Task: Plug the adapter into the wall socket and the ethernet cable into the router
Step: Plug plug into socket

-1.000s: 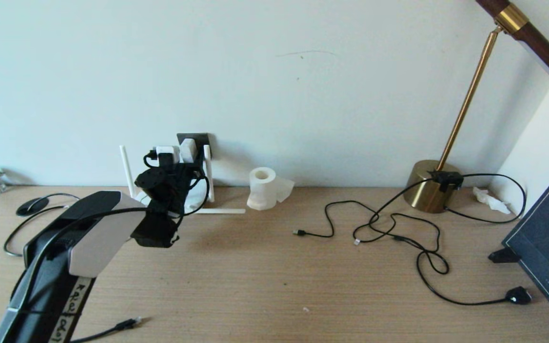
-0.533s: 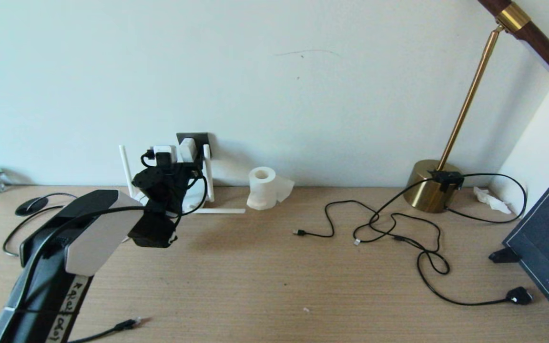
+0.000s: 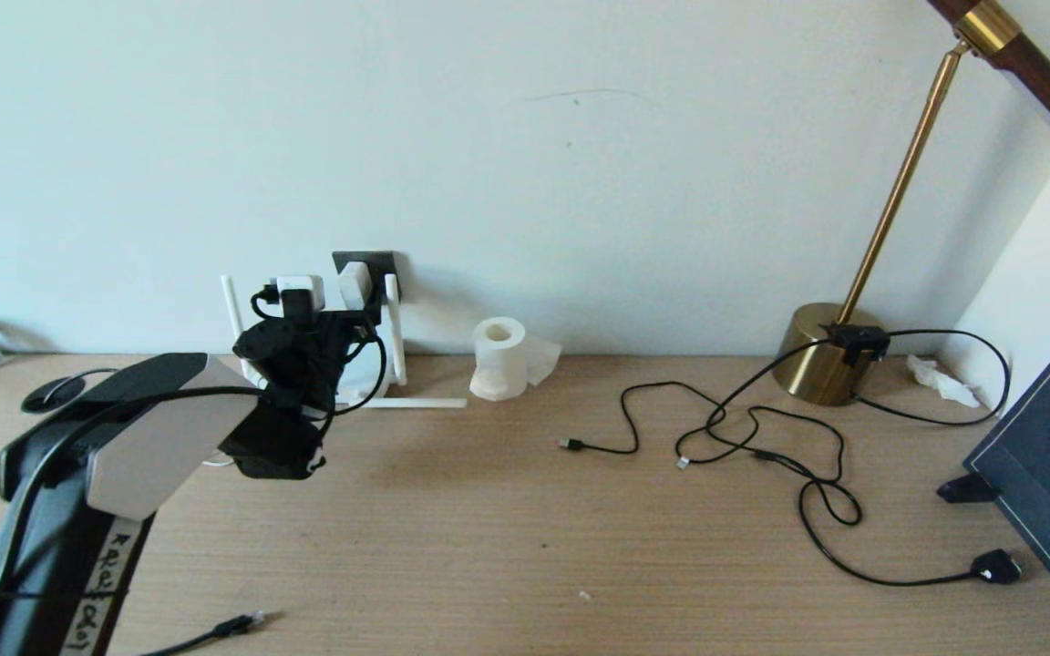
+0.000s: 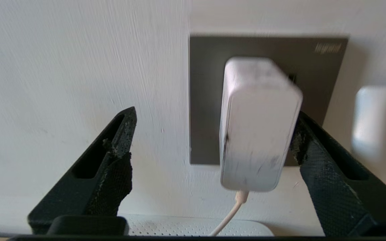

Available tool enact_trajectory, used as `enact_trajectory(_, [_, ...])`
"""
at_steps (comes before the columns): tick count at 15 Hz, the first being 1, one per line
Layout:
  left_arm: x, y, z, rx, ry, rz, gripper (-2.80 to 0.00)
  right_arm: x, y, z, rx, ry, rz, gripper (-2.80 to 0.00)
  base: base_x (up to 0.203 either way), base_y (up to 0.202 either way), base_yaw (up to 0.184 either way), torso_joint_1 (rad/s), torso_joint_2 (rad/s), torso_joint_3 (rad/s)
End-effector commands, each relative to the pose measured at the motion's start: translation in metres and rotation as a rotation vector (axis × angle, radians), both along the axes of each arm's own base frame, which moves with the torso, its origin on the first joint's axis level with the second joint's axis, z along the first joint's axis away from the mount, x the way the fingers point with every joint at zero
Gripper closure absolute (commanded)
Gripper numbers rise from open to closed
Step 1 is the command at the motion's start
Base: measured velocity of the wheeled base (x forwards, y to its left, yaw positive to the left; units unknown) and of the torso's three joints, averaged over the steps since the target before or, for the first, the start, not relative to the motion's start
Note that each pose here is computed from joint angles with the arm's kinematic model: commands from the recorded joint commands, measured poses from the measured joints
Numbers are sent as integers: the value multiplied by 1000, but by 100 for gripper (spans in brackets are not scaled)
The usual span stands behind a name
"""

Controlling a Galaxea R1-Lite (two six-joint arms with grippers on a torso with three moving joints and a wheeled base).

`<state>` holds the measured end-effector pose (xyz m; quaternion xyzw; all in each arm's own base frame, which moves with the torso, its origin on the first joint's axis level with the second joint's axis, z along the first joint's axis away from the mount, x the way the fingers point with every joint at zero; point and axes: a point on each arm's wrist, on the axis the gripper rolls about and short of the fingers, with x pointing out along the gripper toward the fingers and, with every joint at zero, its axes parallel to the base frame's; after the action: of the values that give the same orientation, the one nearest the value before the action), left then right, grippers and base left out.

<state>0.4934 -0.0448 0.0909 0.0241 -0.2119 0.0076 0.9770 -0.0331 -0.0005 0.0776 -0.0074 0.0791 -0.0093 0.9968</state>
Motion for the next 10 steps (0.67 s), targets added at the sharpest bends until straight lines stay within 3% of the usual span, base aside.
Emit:
enact_trajectory(1, [-8,1,20,-3,-33,-1,-280,0,0,0,-1,3,0,0,0,0,0,0,0,0])
enact_trajectory(10, [-47,3,61,-4,-41,-7,-280,0,0,0,-1,3,0,0,0,0,0,0,0,0])
